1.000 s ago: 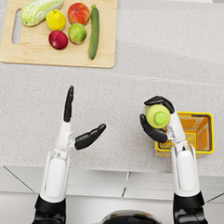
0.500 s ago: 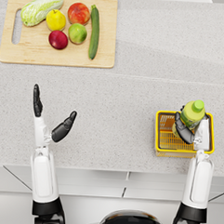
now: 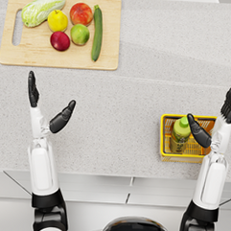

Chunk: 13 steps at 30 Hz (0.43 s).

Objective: Pick up the green tea and place it into the yellow basket

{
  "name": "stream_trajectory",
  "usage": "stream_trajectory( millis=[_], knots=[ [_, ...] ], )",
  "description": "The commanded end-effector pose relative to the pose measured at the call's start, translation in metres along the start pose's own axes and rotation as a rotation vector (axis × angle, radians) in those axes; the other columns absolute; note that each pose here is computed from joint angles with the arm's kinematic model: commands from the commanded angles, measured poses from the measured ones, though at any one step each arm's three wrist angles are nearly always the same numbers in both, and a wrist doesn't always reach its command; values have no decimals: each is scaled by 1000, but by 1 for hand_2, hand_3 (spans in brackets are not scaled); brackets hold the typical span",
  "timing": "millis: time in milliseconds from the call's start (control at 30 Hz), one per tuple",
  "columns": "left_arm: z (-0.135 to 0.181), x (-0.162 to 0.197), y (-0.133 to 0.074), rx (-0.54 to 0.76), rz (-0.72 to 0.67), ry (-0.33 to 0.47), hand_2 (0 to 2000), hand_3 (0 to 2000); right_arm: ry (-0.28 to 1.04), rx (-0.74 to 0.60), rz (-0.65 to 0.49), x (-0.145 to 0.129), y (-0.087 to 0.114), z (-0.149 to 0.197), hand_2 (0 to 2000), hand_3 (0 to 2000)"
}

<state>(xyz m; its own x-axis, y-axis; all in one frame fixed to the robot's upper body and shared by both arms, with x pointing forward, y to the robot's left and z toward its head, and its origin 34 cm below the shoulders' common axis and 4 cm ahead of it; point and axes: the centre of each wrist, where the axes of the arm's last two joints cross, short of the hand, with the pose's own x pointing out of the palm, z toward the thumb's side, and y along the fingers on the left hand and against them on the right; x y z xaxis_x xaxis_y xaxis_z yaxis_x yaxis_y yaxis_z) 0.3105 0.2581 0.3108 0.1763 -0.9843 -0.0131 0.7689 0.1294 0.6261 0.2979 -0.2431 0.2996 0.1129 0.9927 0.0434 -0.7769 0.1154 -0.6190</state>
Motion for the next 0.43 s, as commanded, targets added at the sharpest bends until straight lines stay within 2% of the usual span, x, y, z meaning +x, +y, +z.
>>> stream_trajectory(
  millis=[33, 433],
  knots=[
    [-1, -3, 0, -4, 12, 0, 0, 0, 2, 31, -34, -9, -3, -9, 0, 0],
    [-4, -10, -2, -15, 40, 0, 0, 0, 1, 45, -35, -9, 1, -13, 0, 0]
  ],
)
